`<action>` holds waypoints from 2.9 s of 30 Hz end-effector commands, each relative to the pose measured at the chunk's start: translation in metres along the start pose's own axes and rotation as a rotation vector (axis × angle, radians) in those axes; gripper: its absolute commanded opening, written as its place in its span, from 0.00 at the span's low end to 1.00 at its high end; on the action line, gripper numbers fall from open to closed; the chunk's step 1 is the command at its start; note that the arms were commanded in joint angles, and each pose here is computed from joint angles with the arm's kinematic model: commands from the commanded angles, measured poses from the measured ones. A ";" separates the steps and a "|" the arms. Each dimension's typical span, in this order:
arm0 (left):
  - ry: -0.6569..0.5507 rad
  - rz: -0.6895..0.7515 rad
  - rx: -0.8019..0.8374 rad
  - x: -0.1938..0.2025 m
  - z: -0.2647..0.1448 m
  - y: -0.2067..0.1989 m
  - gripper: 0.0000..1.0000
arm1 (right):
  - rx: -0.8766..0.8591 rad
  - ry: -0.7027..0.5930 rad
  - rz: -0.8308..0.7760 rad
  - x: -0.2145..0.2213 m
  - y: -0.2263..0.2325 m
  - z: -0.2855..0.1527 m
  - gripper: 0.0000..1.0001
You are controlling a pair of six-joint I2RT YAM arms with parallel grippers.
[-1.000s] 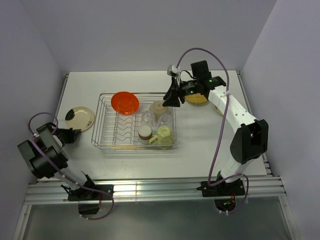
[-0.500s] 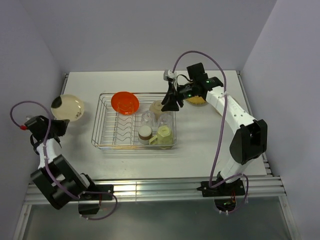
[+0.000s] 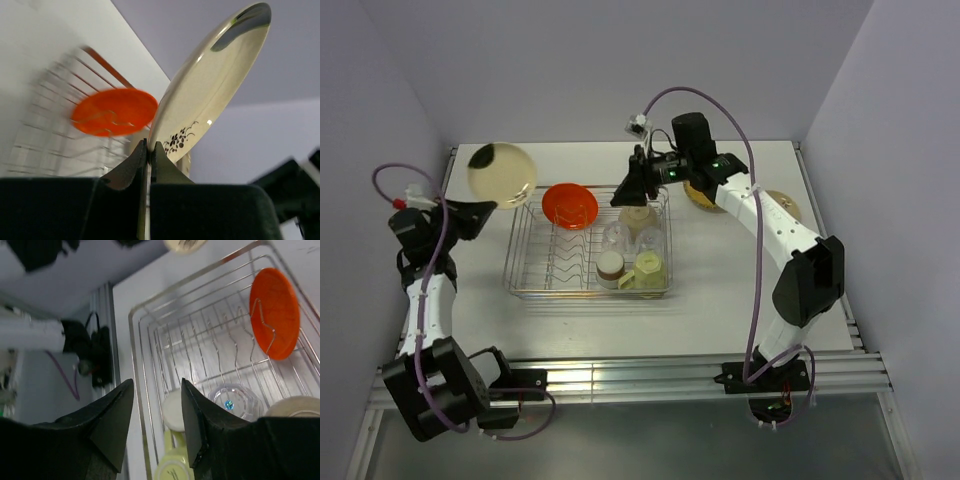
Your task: Load the mixed dishes into the dish rack
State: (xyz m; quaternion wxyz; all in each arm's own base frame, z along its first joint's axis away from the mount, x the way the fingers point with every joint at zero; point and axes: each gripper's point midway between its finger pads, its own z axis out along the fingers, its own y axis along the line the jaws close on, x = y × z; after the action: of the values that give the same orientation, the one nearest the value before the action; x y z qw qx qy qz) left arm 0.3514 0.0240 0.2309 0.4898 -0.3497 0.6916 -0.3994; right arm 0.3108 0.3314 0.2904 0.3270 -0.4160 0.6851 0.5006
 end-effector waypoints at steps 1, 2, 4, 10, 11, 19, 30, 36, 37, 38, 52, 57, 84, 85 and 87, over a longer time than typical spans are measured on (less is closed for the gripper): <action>0.112 0.049 0.223 0.035 -0.002 -0.067 0.00 | 0.079 -0.236 0.220 -0.071 -0.003 0.006 0.51; 0.156 0.028 0.261 0.053 -0.001 -0.078 0.00 | 0.104 -0.262 0.265 -0.075 -0.005 0.009 0.52; 0.195 0.002 0.283 0.068 0.002 -0.085 0.00 | 0.169 -0.320 0.241 -0.081 -0.014 0.008 0.57; 0.318 -0.024 0.327 0.122 0.008 -0.104 0.00 | 0.252 -0.358 0.226 -0.079 -0.024 0.006 0.62; 0.333 -0.028 0.328 0.128 0.009 -0.105 0.00 | 0.267 -0.362 0.242 -0.078 -0.026 0.006 0.63; 0.396 -0.040 0.349 0.157 0.009 -0.110 0.00 | 0.424 -0.336 0.287 -0.058 -0.053 0.014 0.59; 0.394 -0.040 0.340 0.161 0.007 -0.105 0.00 | 0.453 -0.328 0.288 -0.053 -0.059 0.021 0.29; 0.397 -0.037 0.338 0.162 0.006 -0.103 0.13 | 0.412 -0.306 0.289 -0.049 -0.056 0.029 0.00; 0.393 -0.036 0.337 0.162 0.006 -0.102 0.19 | 0.406 -0.304 0.290 -0.048 -0.055 0.030 0.00; 0.391 -0.036 0.338 0.163 0.005 -0.102 0.25 | 0.393 -0.300 0.286 -0.048 -0.054 0.031 0.00; 0.130 0.360 0.005 0.112 -0.013 -0.059 0.85 | 0.338 -0.208 -0.192 -0.067 -0.054 0.035 0.00; 0.014 0.455 -0.109 0.090 -0.037 -0.041 0.89 | 0.309 -0.091 -0.485 -0.057 -0.058 0.055 0.00; -0.090 0.459 -0.187 0.081 -0.066 -0.014 0.94 | 0.499 -0.129 -0.876 -0.094 -0.099 0.116 0.00; -0.092 0.460 -0.189 0.081 -0.066 -0.014 0.94 | 0.496 -0.119 -0.882 -0.090 -0.103 0.118 0.00; -0.092 0.462 -0.189 0.081 -0.066 -0.014 0.94 | 0.489 -0.108 -0.887 -0.085 -0.105 0.122 0.00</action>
State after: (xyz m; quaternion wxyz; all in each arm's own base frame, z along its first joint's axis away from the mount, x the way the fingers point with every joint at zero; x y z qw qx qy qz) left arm 0.2655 -0.0416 0.2197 0.5504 -0.2535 0.7690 -0.2038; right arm 0.4345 0.4436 0.2609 0.5921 -0.5564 0.5582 0.1682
